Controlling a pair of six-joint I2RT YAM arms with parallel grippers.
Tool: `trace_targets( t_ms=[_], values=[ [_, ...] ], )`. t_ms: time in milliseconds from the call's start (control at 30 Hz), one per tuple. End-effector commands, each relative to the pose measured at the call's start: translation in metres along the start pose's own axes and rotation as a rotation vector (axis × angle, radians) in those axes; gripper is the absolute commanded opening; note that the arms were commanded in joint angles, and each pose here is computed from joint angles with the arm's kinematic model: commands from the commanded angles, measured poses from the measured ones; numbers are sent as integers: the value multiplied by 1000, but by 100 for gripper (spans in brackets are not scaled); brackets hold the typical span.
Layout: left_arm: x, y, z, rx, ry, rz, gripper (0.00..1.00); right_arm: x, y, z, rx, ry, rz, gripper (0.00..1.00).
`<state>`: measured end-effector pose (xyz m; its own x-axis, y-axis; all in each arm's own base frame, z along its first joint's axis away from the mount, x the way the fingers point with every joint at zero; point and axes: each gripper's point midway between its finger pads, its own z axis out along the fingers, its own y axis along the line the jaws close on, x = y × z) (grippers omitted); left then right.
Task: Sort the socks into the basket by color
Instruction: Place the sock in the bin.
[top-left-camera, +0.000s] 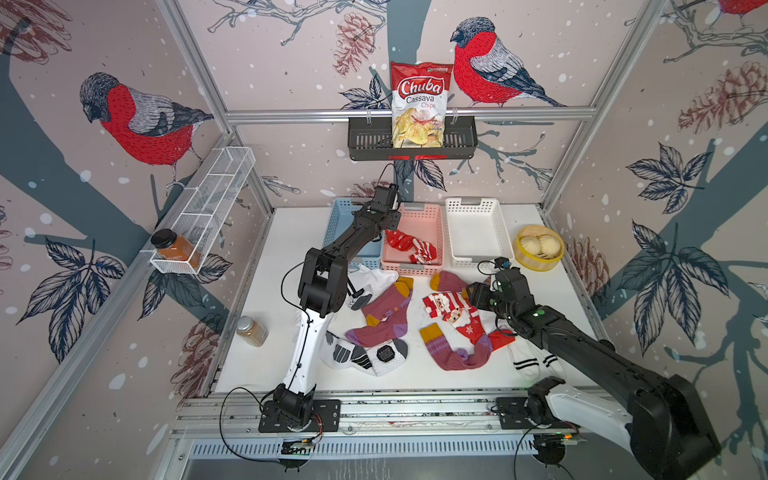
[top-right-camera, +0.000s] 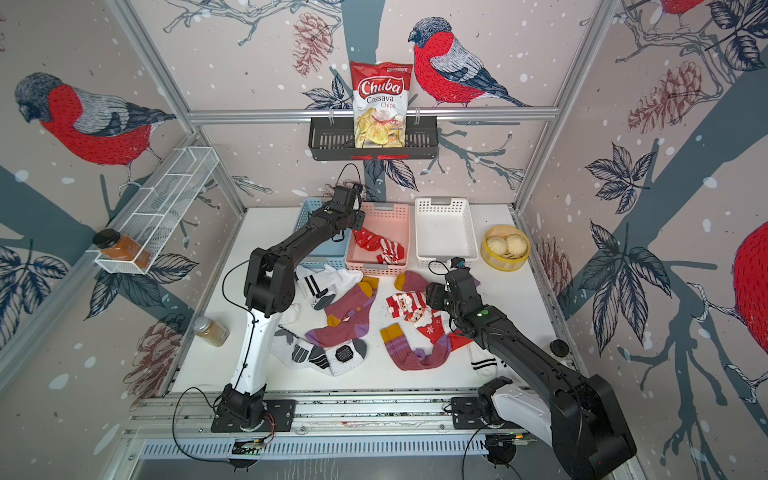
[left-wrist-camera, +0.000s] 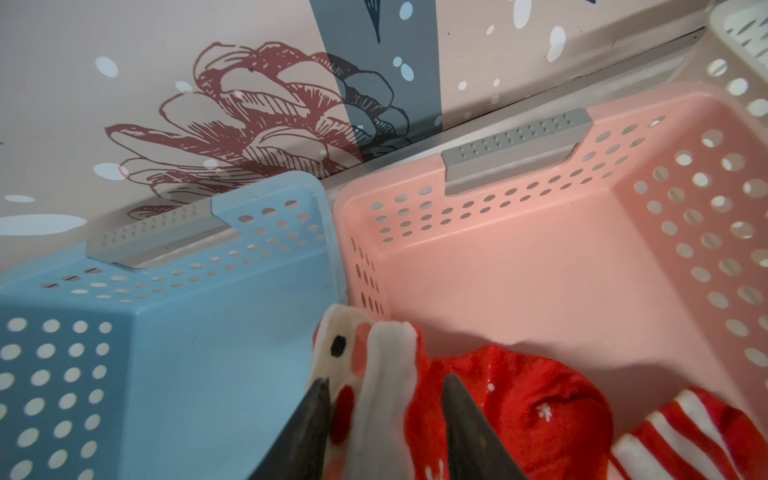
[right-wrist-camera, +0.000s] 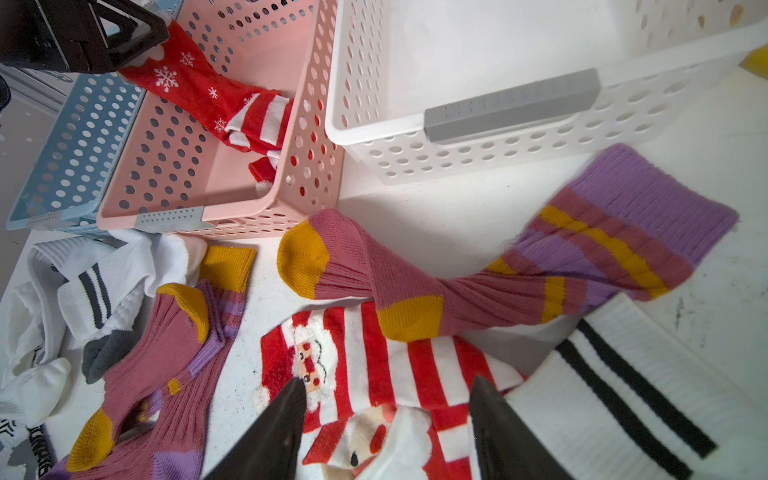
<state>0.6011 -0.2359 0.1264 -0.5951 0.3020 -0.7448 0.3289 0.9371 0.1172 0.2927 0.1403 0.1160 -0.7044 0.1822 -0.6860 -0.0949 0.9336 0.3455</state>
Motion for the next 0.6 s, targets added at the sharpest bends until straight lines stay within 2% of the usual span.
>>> trace_targets(
  t_ms=[0, 100, 200, 267, 567],
  values=[
    [3, -3, 0, 27, 19, -7, 37, -4, 0, -1, 5, -11, 6, 65],
    [4, -4, -1, 36, 21, -6, 27, -3, -1, -2, 9, -12, 8, 65],
    [0, -6, -4, 47, 10, -6, 9, -4, -1, -3, 10, -17, 11, 65],
    [-3, -7, -7, 58, 3, -8, 2, -4, -1, -4, 9, -19, 10, 65],
    [-27, -20, -35, 149, -87, -14, 0, -3, -3, -1, 14, -18, 12, 65]
  ],
)
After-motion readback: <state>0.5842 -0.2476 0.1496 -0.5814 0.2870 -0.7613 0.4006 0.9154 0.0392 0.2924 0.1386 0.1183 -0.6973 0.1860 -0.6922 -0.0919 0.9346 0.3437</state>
